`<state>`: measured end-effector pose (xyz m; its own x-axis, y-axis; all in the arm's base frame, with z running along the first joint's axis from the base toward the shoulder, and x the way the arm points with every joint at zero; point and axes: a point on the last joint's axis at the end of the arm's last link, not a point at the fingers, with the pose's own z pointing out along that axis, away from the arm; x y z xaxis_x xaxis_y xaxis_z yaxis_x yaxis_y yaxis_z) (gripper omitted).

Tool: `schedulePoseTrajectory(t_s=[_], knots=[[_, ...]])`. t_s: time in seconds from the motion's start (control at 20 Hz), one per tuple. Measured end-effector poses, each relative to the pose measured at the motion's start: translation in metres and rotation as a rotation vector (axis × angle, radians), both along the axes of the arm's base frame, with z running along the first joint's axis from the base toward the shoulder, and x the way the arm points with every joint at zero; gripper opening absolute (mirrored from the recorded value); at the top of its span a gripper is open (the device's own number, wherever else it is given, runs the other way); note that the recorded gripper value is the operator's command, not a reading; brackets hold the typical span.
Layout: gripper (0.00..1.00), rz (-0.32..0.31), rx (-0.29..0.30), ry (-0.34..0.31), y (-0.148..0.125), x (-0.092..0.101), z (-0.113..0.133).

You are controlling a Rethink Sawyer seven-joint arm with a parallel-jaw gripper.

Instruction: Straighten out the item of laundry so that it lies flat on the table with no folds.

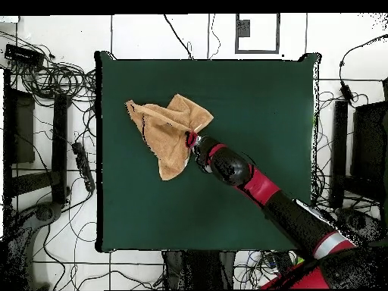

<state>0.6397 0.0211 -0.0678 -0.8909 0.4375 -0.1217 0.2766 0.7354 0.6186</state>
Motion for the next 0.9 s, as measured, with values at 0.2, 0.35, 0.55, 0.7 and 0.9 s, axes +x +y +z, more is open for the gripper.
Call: schedulePoseTrajectory(t_s=[0.2, 0.35, 0.55, 0.7, 0.9], knots=[[0.00, -0.001, 0.007, -0.020, 0.004, 0.008, -0.001], [0.00, 0.007, -0.001, -0.031, 0.006, 0.013, -0.001], [0.00, 0.029, -0.021, -0.036, 0.007, 0.024, 0.003], [0.00, 0.067, -0.063, -0.039, 0.002, 0.038, 0.010], [0.00, 0.111, -0.111, -0.044, -0.010, 0.061, 0.029]])
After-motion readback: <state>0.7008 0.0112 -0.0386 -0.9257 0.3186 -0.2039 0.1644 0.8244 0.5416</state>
